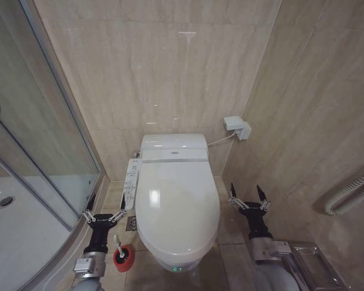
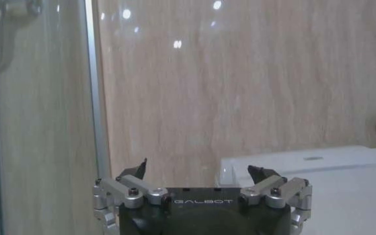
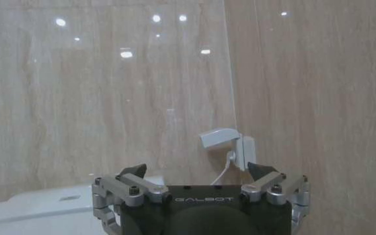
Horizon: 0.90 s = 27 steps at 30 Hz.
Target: Open the toilet lid, clean the toilet bowl with a toilet brush, close the toilet lid, and flush.
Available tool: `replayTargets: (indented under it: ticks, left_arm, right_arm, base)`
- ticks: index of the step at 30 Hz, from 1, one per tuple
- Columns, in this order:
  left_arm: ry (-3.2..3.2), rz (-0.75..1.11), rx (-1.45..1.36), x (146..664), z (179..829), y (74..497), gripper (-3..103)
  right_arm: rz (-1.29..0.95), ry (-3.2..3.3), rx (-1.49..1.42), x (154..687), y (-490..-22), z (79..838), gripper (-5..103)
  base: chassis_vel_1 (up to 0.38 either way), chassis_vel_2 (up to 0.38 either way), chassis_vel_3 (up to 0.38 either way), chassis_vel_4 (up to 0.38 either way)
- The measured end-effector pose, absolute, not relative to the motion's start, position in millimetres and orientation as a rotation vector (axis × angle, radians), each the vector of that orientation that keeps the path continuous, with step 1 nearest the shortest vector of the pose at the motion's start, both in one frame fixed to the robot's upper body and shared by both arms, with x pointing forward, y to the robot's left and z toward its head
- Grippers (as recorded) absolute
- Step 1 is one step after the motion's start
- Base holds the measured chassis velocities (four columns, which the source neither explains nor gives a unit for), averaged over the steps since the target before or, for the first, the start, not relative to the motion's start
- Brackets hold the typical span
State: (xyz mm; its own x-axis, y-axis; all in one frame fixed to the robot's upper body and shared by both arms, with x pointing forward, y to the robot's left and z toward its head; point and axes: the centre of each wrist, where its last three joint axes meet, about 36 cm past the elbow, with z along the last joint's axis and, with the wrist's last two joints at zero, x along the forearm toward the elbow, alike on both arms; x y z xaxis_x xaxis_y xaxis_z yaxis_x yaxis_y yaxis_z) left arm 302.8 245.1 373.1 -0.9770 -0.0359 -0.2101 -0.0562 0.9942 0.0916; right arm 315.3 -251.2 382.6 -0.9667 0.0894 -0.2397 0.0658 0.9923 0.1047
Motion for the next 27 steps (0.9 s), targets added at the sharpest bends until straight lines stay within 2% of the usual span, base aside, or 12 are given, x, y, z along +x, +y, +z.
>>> replayTargets:
  ticks: [17,23,27]
  left_arm:
    - [3.236,-0.091,-0.178,266,445,196,100]
    - [3.246,-0.097,-0.180,264,447,195,100]
    - [3.202,-0.038,-0.211,258,456,200,100]
  right_arm:
    - [0.140,2.890,0.114,315,-251,383,100]
    - [0.140,2.890,0.114,315,-251,383,100]
    - [0.140,2.890,0.114,315,-251,383,100]
  base:
    - [0.000,0.000,0.000,0.000]
    - [0.000,0.000,0.000,0.000]
    - [0.000,0.000,0.000,0.000]
